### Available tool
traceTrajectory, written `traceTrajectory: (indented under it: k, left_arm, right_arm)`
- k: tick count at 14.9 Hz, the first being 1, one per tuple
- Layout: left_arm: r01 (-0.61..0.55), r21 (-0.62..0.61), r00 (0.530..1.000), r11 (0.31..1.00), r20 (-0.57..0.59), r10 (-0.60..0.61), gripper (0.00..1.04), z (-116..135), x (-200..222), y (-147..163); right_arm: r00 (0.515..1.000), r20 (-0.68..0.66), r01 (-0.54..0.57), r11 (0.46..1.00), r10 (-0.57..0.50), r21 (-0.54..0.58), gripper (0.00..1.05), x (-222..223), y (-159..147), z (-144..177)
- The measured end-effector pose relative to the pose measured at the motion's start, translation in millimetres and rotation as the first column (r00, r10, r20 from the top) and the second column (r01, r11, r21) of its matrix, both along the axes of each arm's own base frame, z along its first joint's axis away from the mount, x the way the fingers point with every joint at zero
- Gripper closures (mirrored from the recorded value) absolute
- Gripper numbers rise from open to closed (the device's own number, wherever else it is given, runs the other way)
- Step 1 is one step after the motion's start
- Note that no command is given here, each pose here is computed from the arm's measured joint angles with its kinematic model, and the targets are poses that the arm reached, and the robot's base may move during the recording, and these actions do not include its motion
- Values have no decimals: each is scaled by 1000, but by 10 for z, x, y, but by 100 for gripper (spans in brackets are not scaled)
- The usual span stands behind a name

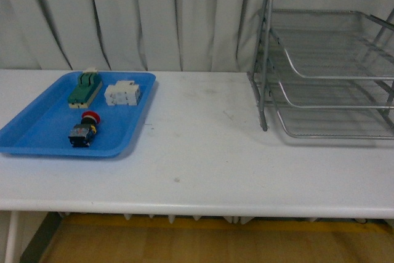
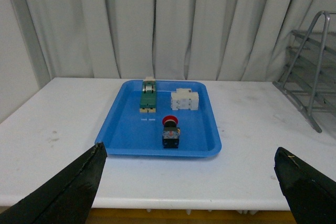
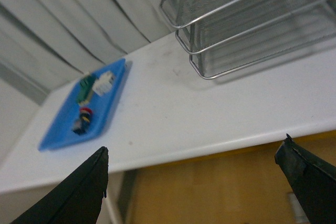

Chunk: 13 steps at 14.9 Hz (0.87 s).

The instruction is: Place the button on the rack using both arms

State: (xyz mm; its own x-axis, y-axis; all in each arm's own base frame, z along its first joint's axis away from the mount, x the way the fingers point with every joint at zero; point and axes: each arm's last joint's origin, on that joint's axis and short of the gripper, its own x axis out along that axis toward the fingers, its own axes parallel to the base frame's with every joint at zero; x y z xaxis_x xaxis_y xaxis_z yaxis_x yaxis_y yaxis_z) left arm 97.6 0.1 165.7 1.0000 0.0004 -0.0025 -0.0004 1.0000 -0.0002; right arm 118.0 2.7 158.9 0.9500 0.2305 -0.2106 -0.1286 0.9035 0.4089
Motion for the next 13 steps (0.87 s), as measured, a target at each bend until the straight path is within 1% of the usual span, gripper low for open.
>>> traceTrajectory:
  k: [1, 2, 3, 4, 5, 6, 7, 9, 11, 13]
  left_arm:
    - [-1, 0, 1000, 1000, 0, 1, 7, 0, 0, 0]
    - [0, 0, 1000, 1000, 1, 0, 7, 1, 0, 0]
    - [0, 0, 1000, 1000, 1, 0, 7, 1, 0, 0]
    - [0, 0, 1000, 1000, 0, 0, 7, 0, 0, 0]
    - [0, 0, 1000, 1000, 0, 0, 7, 0, 0, 0]
    - [0, 0, 1000, 1000, 1, 0, 7, 1, 0, 0]
    - [0, 0, 1000, 1000, 1, 0, 7, 1, 0, 0]
    - [0, 0, 1000, 1000, 1, 0, 7, 1, 0, 0]
    - [0, 0, 1000, 1000, 1, 0, 7, 1, 0, 0]
    - [0, 0, 1000, 1000, 0, 0, 7, 0, 0, 0]
  right_arm:
    - [998, -33, 55, 983, -50, 176, 6, 157, -6, -44]
    - [994, -55, 109, 951, -97, 289, 6, 295, -21, -82]
    - [987, -82, 157, 900, -135, 406, 6, 510, -35, -136]
    - [984, -67, 175, 864, -162, 473, 6, 764, -46, -150]
    - [985, -34, 163, 837, -171, 523, 6, 1090, -35, -177]
    - [984, -58, 171, 820, -167, 545, 6, 1336, -18, -295]
    - [977, -136, 214, 813, -166, 542, 6, 1526, -3, -498]
    - [963, -214, 254, 805, -161, 537, 6, 1815, 23, -757]
    - [969, -188, 238, 803, -159, 546, 6, 2105, 38, -800]
    - [968, -196, 243, 798, -159, 552, 6, 2260, 38, -844]
